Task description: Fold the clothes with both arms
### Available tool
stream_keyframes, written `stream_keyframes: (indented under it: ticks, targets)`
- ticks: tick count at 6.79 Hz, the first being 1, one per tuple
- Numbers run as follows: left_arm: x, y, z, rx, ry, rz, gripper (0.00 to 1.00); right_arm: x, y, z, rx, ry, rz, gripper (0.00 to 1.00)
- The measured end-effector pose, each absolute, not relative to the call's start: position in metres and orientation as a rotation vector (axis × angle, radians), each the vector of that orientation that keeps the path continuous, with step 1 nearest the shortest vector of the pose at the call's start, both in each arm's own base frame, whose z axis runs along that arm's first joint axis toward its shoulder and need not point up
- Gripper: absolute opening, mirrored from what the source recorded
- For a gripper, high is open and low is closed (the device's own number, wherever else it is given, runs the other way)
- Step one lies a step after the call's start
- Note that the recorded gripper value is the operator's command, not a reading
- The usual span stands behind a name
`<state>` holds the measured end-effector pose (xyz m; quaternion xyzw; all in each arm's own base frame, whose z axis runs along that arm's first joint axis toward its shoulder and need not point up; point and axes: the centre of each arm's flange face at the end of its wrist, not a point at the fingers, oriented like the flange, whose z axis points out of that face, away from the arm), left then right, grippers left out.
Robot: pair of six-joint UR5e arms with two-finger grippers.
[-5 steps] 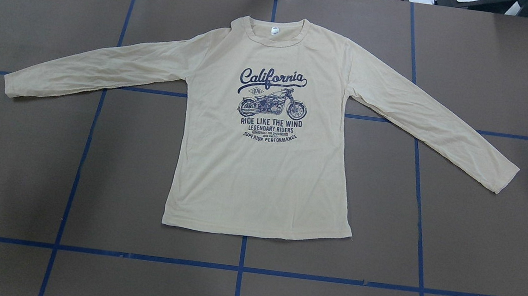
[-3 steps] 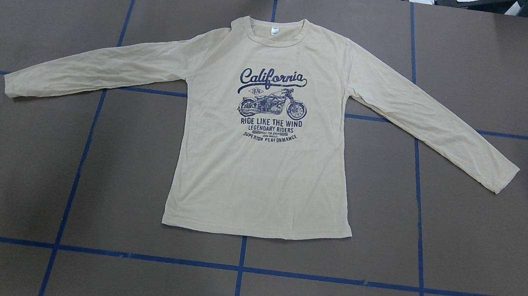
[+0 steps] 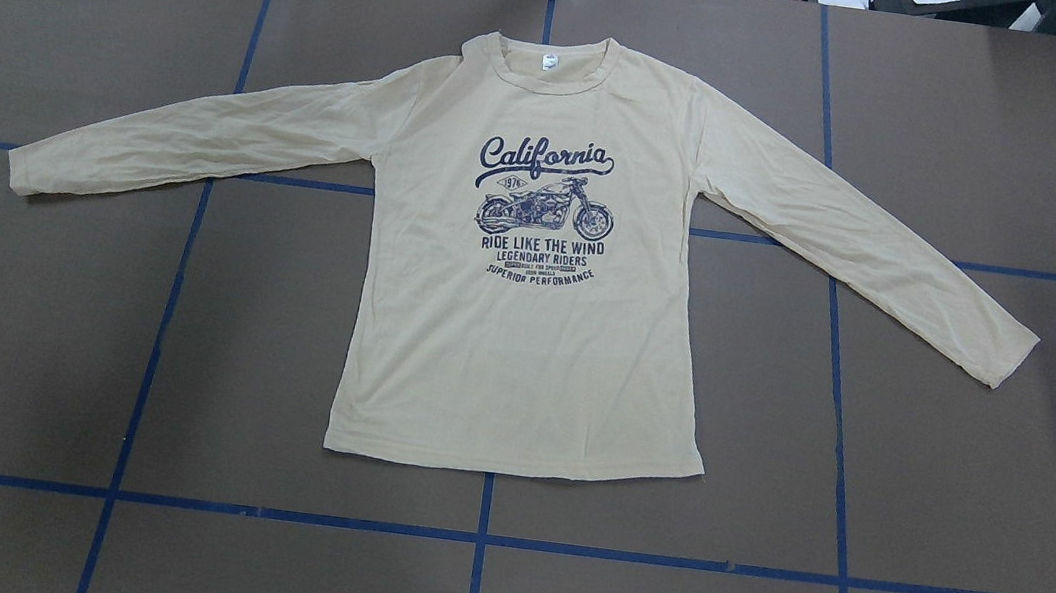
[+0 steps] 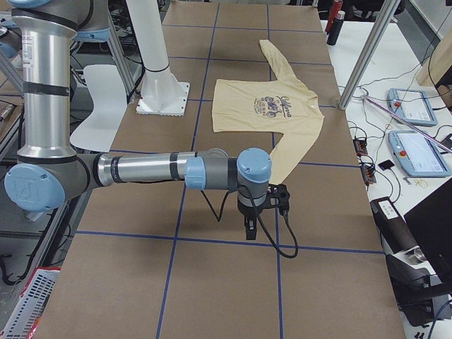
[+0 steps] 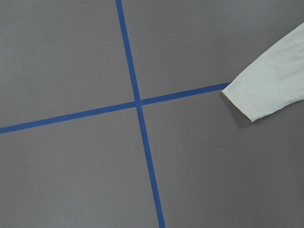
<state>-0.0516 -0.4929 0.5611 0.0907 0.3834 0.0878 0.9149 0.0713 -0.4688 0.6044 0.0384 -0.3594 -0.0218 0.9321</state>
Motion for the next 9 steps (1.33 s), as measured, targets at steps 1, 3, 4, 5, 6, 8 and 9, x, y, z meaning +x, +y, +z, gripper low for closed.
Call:
stream_keyframes:
  ticks: [1, 3, 4, 5, 6, 8, 9]
  targets:
    - [-0.051, -0.5, 0.548, 0.218, 0.793, 0.193, 1.0, 0.067, -0.48, 0.596, 0.119, -0.74, -0.053, 1.0]
    - [-0.044, -0.512, 0.528, 0.296, 0.813, 0.234, 1.0, 0.025, -0.499, 0.585, 0.171, -0.785, -0.036, 1.0]
    - [-0.042, -0.514, 0.522, 0.315, 0.833, 0.24, 1.0, -0.006, -0.503, 0.579, 0.189, -0.812, -0.051, 1.0]
    - [-0.04, -0.517, 0.517, 0.325, 0.843, 0.24, 1.0, -0.04, -0.506, 0.575, 0.218, -0.837, -0.106, 1.0]
    - [-0.039, -0.518, 0.516, 0.328, 0.847, 0.236, 1.0, -0.075, -0.508, 0.573, 0.242, -0.859, -0.169, 1.0]
    - [-0.035, -0.513, 0.522, 0.358, 0.852, 0.233, 1.0, -0.145, -0.514, 0.572, 0.224, -0.888, -0.204, 1.0]
    - [-0.033, -0.511, 0.526, 0.364, 0.856, 0.217, 1.0, -0.176, -0.513, 0.575, 0.193, -0.866, -0.174, 1.0]
